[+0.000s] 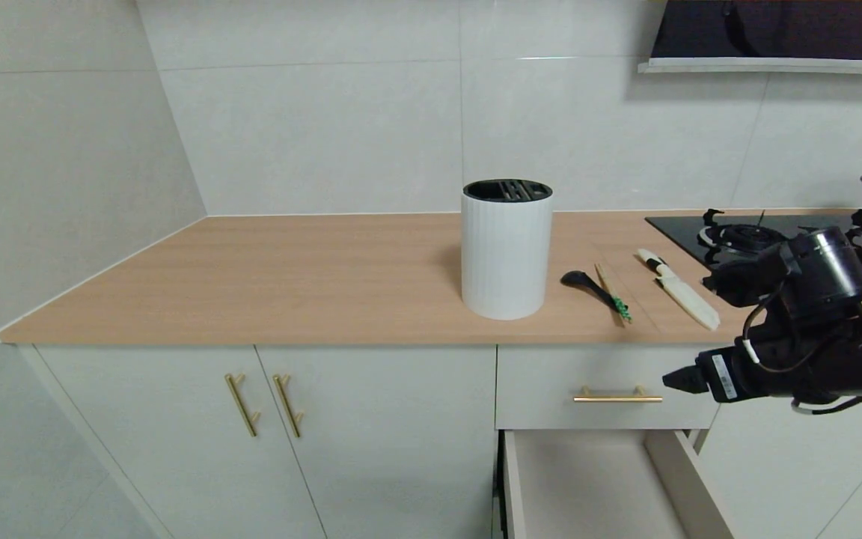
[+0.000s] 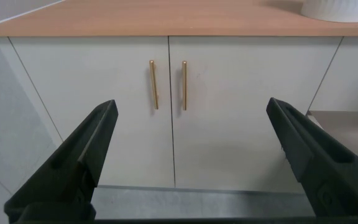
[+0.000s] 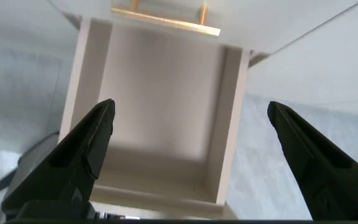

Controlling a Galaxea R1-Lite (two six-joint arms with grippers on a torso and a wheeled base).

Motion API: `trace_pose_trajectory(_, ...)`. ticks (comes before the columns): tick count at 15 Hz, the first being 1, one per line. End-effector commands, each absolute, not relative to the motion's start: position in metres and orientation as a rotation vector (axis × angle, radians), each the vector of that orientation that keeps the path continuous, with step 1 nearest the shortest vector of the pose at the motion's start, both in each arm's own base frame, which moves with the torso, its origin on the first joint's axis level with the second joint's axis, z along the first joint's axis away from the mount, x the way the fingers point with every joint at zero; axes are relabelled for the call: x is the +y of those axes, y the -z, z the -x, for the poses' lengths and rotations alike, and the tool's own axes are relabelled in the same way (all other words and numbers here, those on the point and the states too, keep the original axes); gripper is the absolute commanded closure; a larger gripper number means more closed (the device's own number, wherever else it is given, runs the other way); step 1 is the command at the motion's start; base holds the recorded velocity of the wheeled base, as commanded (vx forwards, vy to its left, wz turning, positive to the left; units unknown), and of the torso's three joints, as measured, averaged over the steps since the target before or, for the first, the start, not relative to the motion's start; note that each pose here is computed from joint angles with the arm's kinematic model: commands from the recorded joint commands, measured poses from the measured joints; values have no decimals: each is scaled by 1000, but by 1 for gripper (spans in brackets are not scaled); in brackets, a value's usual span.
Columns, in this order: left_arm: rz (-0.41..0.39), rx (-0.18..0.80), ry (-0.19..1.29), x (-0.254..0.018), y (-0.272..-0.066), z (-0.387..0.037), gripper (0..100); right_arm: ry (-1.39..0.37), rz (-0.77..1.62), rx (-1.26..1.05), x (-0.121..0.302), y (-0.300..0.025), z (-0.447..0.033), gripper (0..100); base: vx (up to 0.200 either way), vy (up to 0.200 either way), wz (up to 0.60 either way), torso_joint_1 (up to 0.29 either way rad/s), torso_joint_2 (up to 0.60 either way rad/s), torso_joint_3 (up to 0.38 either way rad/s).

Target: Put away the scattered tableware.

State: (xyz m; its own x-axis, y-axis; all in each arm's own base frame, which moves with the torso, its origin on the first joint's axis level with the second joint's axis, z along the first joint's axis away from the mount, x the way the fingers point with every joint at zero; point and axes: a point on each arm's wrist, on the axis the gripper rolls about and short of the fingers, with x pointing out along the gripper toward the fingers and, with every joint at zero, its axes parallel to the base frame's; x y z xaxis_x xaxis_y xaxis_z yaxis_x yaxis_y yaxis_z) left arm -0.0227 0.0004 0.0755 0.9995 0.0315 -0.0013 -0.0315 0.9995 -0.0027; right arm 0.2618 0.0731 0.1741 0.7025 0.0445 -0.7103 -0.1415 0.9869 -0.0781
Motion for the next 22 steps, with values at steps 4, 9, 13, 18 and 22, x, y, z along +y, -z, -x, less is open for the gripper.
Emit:
trace_pose_trajectory(4,3,1,-32,0,-76,23,0,-105,91,712,92,-226,-322,0,0,0,0,0,0,0)
trace_pose_trajectory(9,3,1,-32,0,-76,23,0,-63,-35,744,112,-207,-360,0,0,0,0,0,0,0)
trace_pose_trajectory(13,3,1,-32,0,-76,23,0,-48,-42,790,124,-192,-370,0,0,0,0,0,0,0)
trace_pose_trajectory(18,3,1,-34,0,-76,23,0,21,-57,794,129,-173,-393,0,0,0,0,0,0,0)
trace_pose_trajectory(22,3,1,-32,0,-76,23,0,48,-86,796,128,-164,-407,0,0,0,0,0,0,0)
